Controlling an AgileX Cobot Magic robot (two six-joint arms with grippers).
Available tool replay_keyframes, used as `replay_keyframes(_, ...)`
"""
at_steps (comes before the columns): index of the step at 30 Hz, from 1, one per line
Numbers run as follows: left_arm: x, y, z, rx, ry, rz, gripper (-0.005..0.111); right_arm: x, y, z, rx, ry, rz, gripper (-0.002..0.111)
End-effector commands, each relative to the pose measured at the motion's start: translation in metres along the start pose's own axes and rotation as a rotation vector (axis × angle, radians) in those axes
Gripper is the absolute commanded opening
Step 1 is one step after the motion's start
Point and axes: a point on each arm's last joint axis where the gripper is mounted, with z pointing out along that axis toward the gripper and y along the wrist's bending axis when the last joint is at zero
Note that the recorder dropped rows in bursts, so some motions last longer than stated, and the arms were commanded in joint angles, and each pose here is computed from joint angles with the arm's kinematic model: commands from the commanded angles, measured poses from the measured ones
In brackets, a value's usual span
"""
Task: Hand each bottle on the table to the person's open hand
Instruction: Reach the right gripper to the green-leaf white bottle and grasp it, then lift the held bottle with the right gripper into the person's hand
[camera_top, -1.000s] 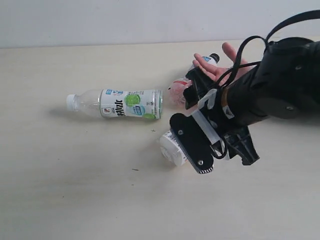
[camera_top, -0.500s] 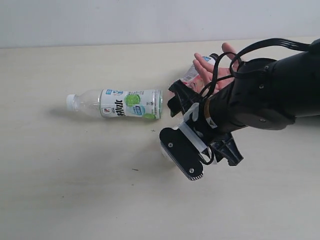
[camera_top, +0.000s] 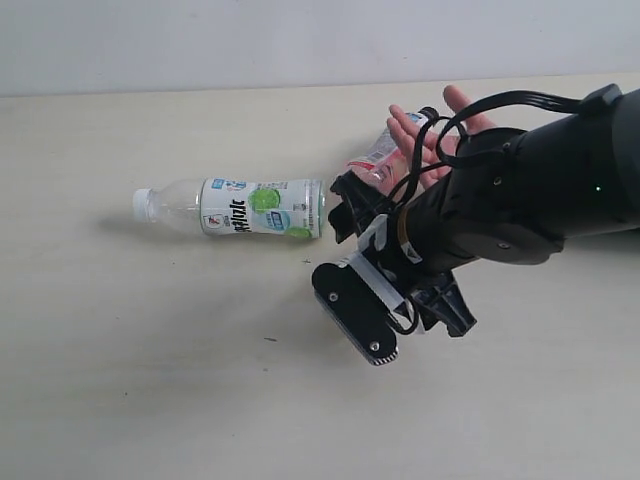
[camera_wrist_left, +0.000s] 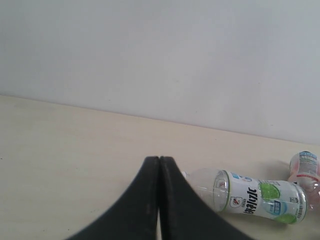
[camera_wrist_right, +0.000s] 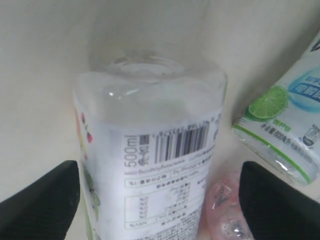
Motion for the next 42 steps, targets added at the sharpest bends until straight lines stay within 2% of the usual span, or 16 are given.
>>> replay_keyframes(1,-0.001,0.0,-0.001,0.001,-0.012,0.002,0.0,-0.001,-0.002,0.003,0.005,-0.005,-0.014,0.079)
replay_keyframes(6,-0.001,0.0,-0.001,0.001,-0.012,0.002,0.0,-0.002,0.001,0.01,-0.013,-0.007,-0.017,0.079)
replay_keyframes(11,-0.001,0.0,-0.001,0.001,-0.012,0.002,0.0,-0.003,0.002,0.012,-0.019,-0.008,-0.018,0.073)
replay_keyframes(13,-0.001,0.0,-0.001,0.001,-0.012,0.002,0.0,-0.003,0.002,0.012,-0.019,-0.008,-0.018,0.065)
replay_keyframes(14,-0.001,0.0,-0.001,0.001,-0.012,0.002,0.0,-0.003,0.002,0.012,-0.019,-0.008,-0.018,0.055)
replay_keyframes(15,-0.001,0.0,-0.001,0.001,-0.012,0.002,0.0,-0.003,0.002,0.012,-0.019,-0.008,-0.018,0.051)
replay_keyframes(18,-0.001,0.0,-0.001,0.001,-0.012,0.002,0.0,-0.003,0.002,0.012,-0.02,-0.009,-0.003,0.027)
replay_keyframes(19,-0.001,0.0,-0.001,0.001,-0.012,0.002,0.0,-0.003,0.002,0.012,-0.02,-0.009,-0.003,0.024)
replay_keyframes(22,-0.001,0.0,-0.001,0.001,-0.012,0.002,0.0,-0.017,0.001,0.009,-0.009,-0.03,-0.044,0.001)
replay_keyframes(26,-0.001,0.0,-0.001,0.001,-0.012,0.002,0.0,-0.024,0.001,0.006,-0.014,-0.035,-0.055,0.0)
replay_keyframes(35,-0.001,0.0,-0.001,0.001,-0.012,0.002,0.0,-0.013,-0.004,-0.027,-0.003,0.029,0.133,0.0)
replay_keyframes(41,-0.001,0.0,-0.001,0.001,-0.012,0.002,0.0,-0.004,-0.006,-0.064,0.009,0.054,0.322,0.0)
replay_keyframes(42,-0.001,0.0,-0.001,0.001,-0.012,0.002,0.0,0.0,-0.007,-0.072,0.007,0.077,0.42,0.0)
